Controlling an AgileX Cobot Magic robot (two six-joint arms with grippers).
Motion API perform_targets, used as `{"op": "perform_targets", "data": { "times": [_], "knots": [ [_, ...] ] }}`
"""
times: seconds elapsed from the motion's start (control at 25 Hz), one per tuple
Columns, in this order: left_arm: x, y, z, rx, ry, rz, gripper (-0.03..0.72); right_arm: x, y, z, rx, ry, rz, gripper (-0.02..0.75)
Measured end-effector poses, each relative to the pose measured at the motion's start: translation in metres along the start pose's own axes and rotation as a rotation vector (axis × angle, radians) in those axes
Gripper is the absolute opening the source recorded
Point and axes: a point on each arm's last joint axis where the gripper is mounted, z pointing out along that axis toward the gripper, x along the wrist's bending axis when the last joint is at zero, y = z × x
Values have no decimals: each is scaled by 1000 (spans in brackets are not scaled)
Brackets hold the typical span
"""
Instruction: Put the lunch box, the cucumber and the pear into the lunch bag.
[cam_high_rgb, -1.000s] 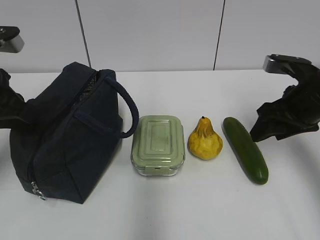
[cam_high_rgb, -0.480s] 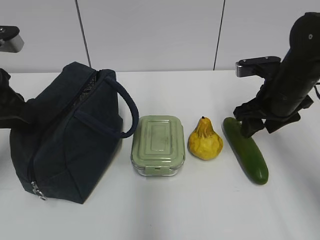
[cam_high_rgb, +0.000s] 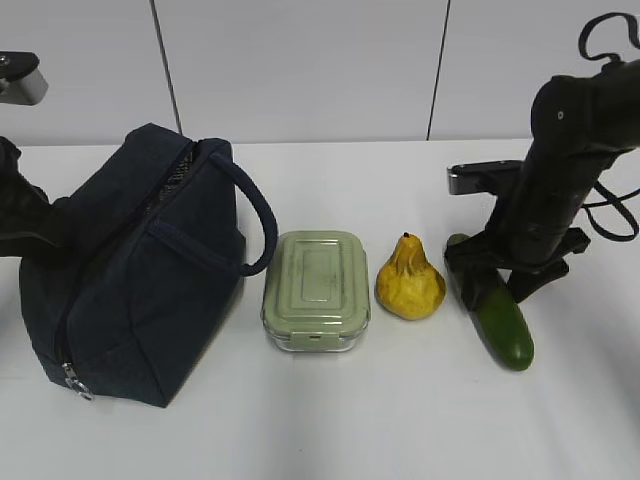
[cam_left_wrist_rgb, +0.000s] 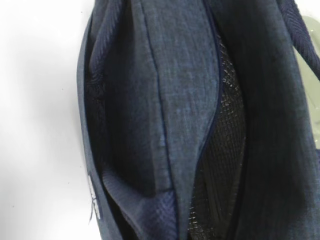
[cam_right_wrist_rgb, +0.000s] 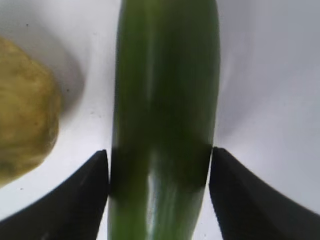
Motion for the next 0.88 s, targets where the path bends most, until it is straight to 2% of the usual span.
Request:
{"op": "perform_targets", "data": {
  "times": [0.12, 0.28, 0.4, 0.48, 0.6, 0.72, 0.88],
  "knots": [
    [0, 0, 0, 0, 0, 0, -16, -1, -1, 10, 36, 2, -2, 489],
    [0, 0, 0, -1, 0, 0, -16, -1, -1, 9, 60, 2, -15, 427],
    [0, 0, 0, -1, 0, 0, -16, 0, 1, 1, 55, 0, -22, 411],
    [0, 0, 0, 0, 0, 0, -16, 1, 4, -19, 5, -1, -29, 410],
    [0, 0, 0, 0, 0, 0, -16, 8, 11, -70, -134, 21, -24, 410],
    [-1, 0, 0, -3, -8, -9, -16, 32, 17, -123, -298, 181, -34, 410],
    [-5, 2, 0, -24, -60, -65, -16, 95, 19, -157, -411, 478, -152, 410]
  ]
}}
